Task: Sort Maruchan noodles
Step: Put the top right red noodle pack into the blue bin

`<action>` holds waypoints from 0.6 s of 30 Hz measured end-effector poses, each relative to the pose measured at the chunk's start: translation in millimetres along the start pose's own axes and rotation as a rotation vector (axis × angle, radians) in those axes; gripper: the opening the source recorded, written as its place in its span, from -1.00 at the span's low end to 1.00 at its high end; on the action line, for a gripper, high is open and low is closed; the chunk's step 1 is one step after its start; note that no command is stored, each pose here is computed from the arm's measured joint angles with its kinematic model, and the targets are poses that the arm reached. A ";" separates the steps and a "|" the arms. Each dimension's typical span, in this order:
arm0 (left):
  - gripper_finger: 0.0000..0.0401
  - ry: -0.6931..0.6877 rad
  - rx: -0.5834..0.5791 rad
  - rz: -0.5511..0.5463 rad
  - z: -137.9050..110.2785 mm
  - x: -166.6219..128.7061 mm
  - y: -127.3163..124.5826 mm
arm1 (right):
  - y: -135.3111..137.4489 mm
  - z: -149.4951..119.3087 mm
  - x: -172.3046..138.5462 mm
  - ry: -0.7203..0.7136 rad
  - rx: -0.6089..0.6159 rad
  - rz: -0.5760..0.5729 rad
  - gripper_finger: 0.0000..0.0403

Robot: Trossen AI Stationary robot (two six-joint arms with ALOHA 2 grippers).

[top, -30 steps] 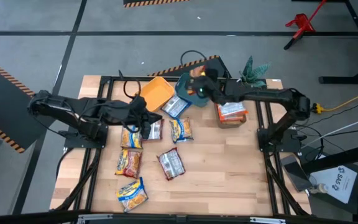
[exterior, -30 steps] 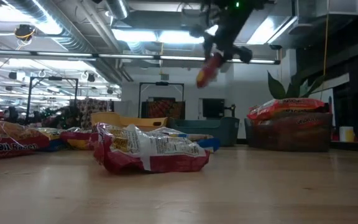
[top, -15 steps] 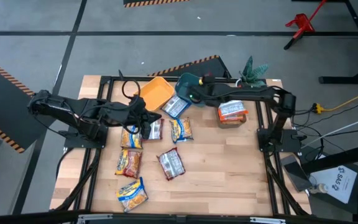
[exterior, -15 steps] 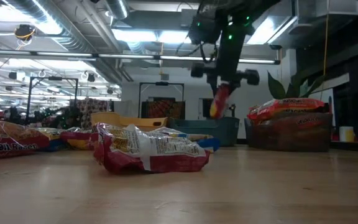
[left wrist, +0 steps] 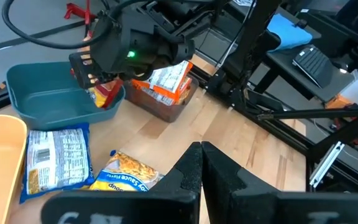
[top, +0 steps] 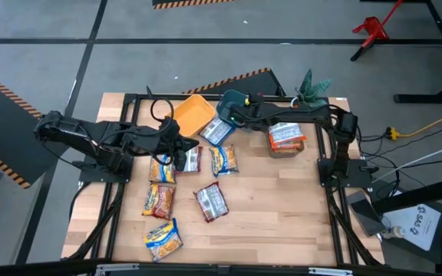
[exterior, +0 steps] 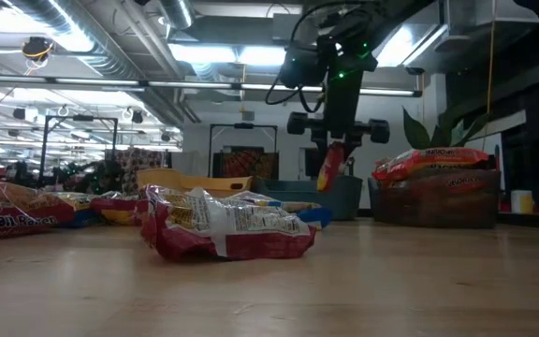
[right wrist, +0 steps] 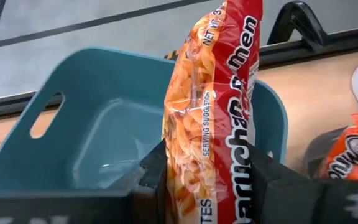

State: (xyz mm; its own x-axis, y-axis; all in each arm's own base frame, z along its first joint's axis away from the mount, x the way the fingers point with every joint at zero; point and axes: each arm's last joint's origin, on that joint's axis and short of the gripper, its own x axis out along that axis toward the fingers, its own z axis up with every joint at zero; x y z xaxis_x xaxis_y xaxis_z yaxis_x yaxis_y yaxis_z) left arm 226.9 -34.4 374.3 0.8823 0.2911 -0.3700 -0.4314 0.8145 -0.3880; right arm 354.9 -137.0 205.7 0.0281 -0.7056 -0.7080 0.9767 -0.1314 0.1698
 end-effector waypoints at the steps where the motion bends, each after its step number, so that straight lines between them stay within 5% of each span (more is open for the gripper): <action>1: -1.00 0.000 0.000 0.000 0.0 0.0 0.0 | -0.9 1.2 1.3 0.005 0.000 -0.006 -0.46; 18: -1.00 -0.001 0.000 0.001 0.1 0.0 0.0 | -9.2 6.8 8.6 0.072 -0.167 -0.058 -0.28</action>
State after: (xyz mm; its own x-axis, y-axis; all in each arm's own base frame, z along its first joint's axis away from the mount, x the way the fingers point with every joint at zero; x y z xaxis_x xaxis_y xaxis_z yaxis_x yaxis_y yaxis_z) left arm 226.9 -34.4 374.4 0.8821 0.2925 -0.3694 -0.4323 0.8140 -0.3879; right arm 344.8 -146.5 202.7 -0.0195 -0.6478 -0.7616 0.9987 -0.0484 0.0156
